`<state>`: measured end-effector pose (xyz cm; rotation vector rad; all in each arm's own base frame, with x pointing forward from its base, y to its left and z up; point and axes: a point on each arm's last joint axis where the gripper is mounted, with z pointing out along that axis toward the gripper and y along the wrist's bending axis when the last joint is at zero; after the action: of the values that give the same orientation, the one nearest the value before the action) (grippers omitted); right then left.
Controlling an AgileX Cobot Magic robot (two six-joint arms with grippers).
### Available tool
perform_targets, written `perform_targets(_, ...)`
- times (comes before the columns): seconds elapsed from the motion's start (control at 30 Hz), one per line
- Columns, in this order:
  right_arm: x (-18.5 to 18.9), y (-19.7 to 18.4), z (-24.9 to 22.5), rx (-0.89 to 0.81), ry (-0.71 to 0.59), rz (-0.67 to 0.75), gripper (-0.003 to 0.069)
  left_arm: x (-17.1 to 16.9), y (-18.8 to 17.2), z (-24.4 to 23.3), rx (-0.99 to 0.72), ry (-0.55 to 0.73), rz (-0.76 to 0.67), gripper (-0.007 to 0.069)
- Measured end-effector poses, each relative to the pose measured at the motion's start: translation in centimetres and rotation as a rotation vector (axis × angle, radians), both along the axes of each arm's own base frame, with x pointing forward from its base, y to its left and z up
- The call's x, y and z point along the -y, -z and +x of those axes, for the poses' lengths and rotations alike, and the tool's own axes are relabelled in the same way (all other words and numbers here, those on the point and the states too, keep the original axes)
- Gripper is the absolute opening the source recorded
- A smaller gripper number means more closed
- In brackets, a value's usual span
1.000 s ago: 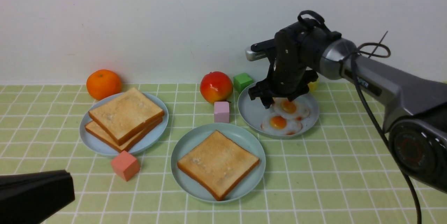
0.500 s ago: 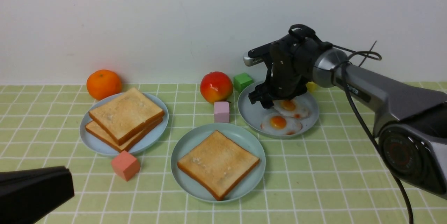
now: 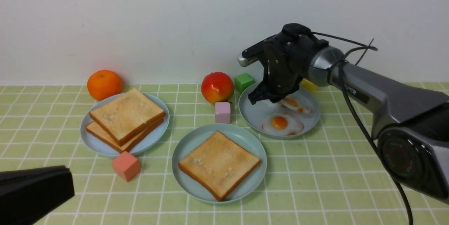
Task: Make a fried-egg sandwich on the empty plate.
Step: Use the right arm to grab a fried egg, then use the right arm to place the fried egg on the slice of bread in the middle
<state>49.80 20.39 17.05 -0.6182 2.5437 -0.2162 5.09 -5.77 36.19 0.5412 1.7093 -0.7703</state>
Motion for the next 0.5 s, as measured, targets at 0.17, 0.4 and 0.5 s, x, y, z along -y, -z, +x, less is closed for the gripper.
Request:
perform_targets(0.17,0.1,-0.7,-0.1,0.003,-0.025,-0.023,0.0088,0.0,0.0,0.0,0.000,0.000,0.000,-0.0013)
perform_targets(0.4,0.8,-3.9,-1.4,-0.037,-0.007,-0.030,0.0078,0.0,0.0,0.0,0.009,-0.005,0.010,-0.0013)
perform_targets(0.5,1.3,-7.4,-2.9,-0.059,0.016,-0.007,0.0078,-0.1,0.0,0.1,0.013,-0.007,0.013,-0.0011)
